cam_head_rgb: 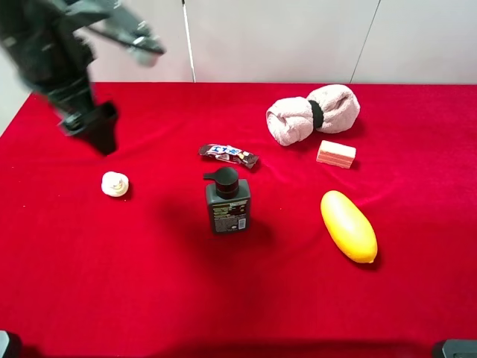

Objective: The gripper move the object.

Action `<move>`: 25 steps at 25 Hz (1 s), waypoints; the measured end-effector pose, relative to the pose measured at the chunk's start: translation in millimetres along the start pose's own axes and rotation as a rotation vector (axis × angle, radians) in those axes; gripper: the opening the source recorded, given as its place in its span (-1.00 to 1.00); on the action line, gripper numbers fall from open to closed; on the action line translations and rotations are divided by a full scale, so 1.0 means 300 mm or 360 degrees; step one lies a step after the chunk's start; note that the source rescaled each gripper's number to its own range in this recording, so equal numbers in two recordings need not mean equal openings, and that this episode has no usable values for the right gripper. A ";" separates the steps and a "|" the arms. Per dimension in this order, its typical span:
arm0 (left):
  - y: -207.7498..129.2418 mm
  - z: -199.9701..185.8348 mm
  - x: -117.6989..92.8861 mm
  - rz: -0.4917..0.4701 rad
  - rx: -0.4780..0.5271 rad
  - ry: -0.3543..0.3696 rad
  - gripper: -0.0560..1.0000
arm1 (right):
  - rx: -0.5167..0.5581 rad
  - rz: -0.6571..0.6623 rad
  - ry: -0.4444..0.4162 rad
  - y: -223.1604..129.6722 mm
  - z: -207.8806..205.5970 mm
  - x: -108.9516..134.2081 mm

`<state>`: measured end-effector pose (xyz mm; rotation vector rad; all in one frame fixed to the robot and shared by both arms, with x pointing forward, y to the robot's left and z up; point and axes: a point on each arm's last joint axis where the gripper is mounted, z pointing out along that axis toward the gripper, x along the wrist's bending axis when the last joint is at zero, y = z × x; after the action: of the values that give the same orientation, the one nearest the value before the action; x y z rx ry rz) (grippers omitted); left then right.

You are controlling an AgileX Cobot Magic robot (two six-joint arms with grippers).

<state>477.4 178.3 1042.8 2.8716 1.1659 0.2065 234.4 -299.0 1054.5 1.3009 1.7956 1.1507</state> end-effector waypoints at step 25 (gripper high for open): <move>-0.521 0.052 -0.171 -0.0568 -0.0081 -0.0044 0.80 | -0.0001 0.0000 0.0000 0.000 0.000 0.000</move>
<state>335.1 255.1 1008.7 2.5557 1.6099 0.1786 234.5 -299.0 1054.6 1.3004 1.7948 1.1514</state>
